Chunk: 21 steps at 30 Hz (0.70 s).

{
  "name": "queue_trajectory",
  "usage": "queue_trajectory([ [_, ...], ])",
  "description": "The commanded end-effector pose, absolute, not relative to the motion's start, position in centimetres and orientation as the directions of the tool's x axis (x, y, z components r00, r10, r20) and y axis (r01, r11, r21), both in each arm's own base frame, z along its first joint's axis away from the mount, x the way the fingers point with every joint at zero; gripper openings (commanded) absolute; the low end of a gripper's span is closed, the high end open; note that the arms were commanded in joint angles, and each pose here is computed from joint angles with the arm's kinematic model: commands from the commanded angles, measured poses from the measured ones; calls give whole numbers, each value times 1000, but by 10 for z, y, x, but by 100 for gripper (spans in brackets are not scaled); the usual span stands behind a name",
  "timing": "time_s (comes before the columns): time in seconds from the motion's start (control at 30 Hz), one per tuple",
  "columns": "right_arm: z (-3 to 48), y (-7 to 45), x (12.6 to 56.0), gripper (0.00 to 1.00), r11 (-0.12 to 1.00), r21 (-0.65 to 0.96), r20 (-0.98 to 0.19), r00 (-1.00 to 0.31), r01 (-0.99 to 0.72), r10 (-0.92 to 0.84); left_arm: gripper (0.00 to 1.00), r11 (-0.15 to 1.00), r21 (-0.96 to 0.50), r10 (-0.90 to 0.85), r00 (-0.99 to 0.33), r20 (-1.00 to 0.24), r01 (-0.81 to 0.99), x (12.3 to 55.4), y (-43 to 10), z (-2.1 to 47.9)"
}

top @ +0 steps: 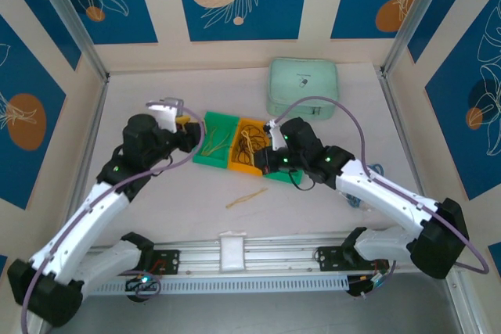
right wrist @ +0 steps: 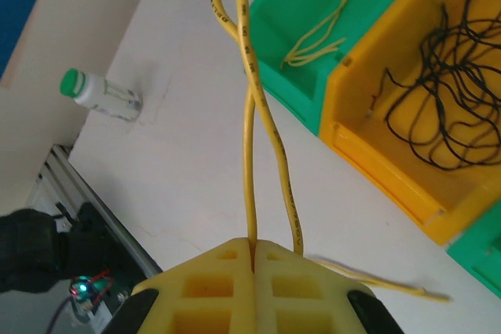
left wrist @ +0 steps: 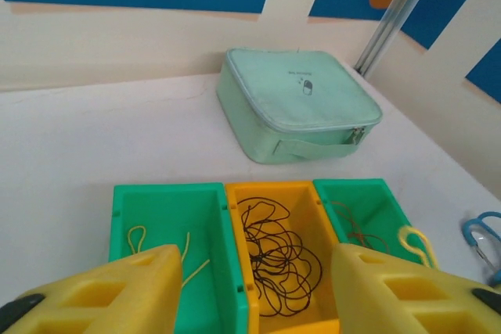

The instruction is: Untangle the cables

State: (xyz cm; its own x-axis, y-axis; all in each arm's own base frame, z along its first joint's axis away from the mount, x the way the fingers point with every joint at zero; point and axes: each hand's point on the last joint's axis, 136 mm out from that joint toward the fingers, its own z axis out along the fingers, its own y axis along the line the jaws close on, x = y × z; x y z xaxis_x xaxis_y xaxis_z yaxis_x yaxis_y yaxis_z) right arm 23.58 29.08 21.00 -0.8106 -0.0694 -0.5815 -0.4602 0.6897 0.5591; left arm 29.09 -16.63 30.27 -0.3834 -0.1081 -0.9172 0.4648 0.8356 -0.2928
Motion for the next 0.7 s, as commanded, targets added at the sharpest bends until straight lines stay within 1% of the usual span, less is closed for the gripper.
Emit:
queue_trajectory([
  [0.0,221,311,250,0,691,589,-574,-819,-418,-5,54,819,-356,-144,-440,-887,450,265,-159,288],
  [0.13,213,340,264,0,717,573,-581,-814,-396,15,54,843,-383,-202,-437,-876,378,251,-139,278],
  [0.23,205,359,280,0,726,589,-571,-818,-355,63,54,895,-356,-197,-475,-857,270,246,-119,262],
  [0.3,198,369,295,2,732,601,-565,-819,-321,105,55,917,-325,-178,-488,-854,233,244,-110,255],
  [0.4,189,384,314,4,726,630,-551,-817,-276,168,57,927,-301,-164,-484,-860,223,241,-104,251],
  [0.47,181,394,328,7,708,666,-521,-825,-232,219,58,928,-293,-159,-468,-869,230,240,-103,251],
  [0.53,169,402,340,8,700,689,-484,-837,-186,255,58,931,-285,-156,-456,-876,229,239,-101,251],
  [0.67,142,412,361,8,709,696,-453,-835,-113,312,58,934,-264,-131,-456,-880,240,237,-100,250],
])
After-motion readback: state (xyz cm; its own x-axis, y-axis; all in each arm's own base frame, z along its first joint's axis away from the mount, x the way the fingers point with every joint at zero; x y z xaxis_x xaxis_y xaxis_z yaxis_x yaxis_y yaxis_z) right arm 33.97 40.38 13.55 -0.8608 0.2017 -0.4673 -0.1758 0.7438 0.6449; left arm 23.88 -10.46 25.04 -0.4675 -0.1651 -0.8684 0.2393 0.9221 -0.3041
